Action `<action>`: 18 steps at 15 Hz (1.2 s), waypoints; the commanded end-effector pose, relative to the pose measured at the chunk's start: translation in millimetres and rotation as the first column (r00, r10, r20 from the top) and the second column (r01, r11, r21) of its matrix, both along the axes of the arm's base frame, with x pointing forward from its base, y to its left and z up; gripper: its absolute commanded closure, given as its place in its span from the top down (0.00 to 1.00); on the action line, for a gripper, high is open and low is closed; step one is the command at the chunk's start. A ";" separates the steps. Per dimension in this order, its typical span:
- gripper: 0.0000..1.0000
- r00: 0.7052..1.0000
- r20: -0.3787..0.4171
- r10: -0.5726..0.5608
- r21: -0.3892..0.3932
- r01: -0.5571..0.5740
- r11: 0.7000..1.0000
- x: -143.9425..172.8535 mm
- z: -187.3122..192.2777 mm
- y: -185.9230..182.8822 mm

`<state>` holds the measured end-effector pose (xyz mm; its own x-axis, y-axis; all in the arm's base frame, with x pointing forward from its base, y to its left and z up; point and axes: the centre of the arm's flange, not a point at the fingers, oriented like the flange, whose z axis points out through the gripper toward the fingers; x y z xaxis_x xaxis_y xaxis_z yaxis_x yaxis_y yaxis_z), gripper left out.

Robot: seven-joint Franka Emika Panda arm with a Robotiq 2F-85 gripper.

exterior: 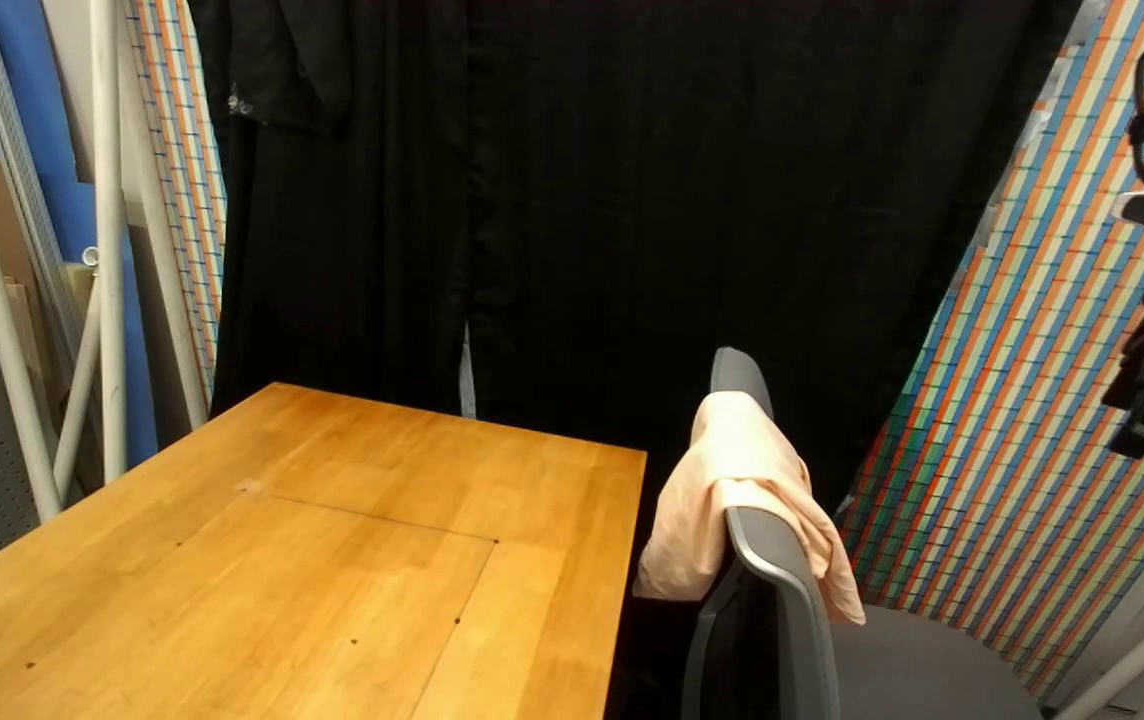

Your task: Remove the cloth from the chair and put it on the table

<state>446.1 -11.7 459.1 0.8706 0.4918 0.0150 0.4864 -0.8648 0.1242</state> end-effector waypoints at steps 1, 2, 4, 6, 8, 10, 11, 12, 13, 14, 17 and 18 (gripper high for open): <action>1.00 0.991 -0.039 0.130 -0.086 -0.133 0.987 56.6 9.7 39.5; 1.00 0.985 -0.047 0.164 -0.103 -0.168 0.980 65.9 8.3 52.3; 1.00 0.974 -0.067 0.216 -0.134 -0.223 0.966 81.8 3.6 75.7; 1.00 0.953 -0.100 0.285 -0.139 -0.297 0.945 93.6 -3.0 99.2; 1.00 0.918 -0.110 0.381 -0.127 -0.393 0.911 100.6 -8.8 121.9; 1.00 0.881 -0.117 0.459 -0.114 -0.471 0.875 106.1 -14.6 144.3; 1.00 0.857 -0.122 0.500 -0.110 -0.512 0.852 105.5 -22.8 155.2; 1.00 0.834 -0.119 0.538 -0.107 -0.550 0.829 106.2 -25.6 164.9; 1.00 0.813 -0.123 0.569 -0.107 -0.581 0.807 109.7 -27.5 174.2; 1.00 0.791 -0.123 0.600 -0.101 -0.611 0.785 112.1 -30.1 182.5; 1.00 0.720 -0.100 0.687 -0.106 -0.694 0.712 119.2 -45.2 206.0; 1.00 0.701 -0.089 0.708 -0.122 -0.713 0.691 123.7 -49.7 214.2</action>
<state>547.6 183.7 415.1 0.3515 0.9271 -0.1302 0.9318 -0.3331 0.1440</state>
